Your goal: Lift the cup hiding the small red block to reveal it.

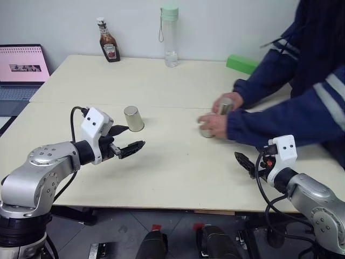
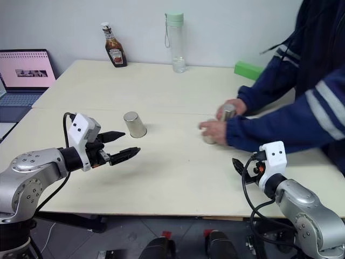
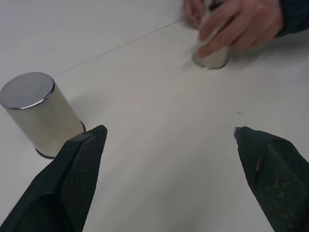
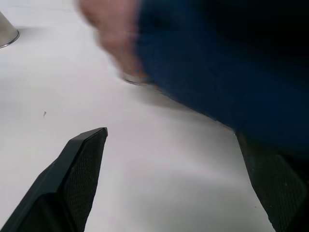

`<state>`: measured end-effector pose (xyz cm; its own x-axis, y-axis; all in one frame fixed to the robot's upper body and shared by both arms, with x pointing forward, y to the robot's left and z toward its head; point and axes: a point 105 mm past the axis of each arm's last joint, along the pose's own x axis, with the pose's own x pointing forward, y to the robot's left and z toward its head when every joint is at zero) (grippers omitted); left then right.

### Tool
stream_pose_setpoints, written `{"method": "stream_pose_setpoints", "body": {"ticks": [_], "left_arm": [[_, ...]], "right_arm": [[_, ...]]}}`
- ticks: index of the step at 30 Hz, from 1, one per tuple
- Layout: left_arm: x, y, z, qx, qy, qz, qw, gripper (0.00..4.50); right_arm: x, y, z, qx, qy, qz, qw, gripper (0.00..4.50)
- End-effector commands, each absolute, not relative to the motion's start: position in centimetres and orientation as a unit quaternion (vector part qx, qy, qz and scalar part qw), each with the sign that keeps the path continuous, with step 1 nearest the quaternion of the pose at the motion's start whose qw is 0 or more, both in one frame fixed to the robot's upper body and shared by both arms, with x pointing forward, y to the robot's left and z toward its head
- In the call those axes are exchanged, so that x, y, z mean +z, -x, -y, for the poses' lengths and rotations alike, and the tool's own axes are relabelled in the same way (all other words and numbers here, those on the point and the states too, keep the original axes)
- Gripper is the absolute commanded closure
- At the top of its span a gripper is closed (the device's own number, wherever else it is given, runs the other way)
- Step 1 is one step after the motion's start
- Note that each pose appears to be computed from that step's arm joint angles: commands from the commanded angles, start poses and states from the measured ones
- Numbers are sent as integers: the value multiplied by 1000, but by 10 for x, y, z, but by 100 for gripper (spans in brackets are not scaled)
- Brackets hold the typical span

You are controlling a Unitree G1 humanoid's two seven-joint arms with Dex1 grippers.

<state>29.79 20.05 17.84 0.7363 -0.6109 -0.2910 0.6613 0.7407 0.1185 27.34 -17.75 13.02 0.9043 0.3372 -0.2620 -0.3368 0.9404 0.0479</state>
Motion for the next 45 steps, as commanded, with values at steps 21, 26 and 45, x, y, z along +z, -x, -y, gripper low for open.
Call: {"method": "stream_pose_setpoints", "body": {"ticks": [21, 26, 45], "left_arm": [[185, -294, -192, -347, -118, -91, 926, 0], [178, -305, -171, -348, -97, -60, 931, 0], [129, -415, -48, -386, -89, 19, 918, 0]], "right_arm": [[149, -274, 176, 213, 23, -96, 972, 3], [159, -267, 158, 282, 40, -55, 957, 3], [178, -257, 144, 331, 50, 24, 942, 3]]}}
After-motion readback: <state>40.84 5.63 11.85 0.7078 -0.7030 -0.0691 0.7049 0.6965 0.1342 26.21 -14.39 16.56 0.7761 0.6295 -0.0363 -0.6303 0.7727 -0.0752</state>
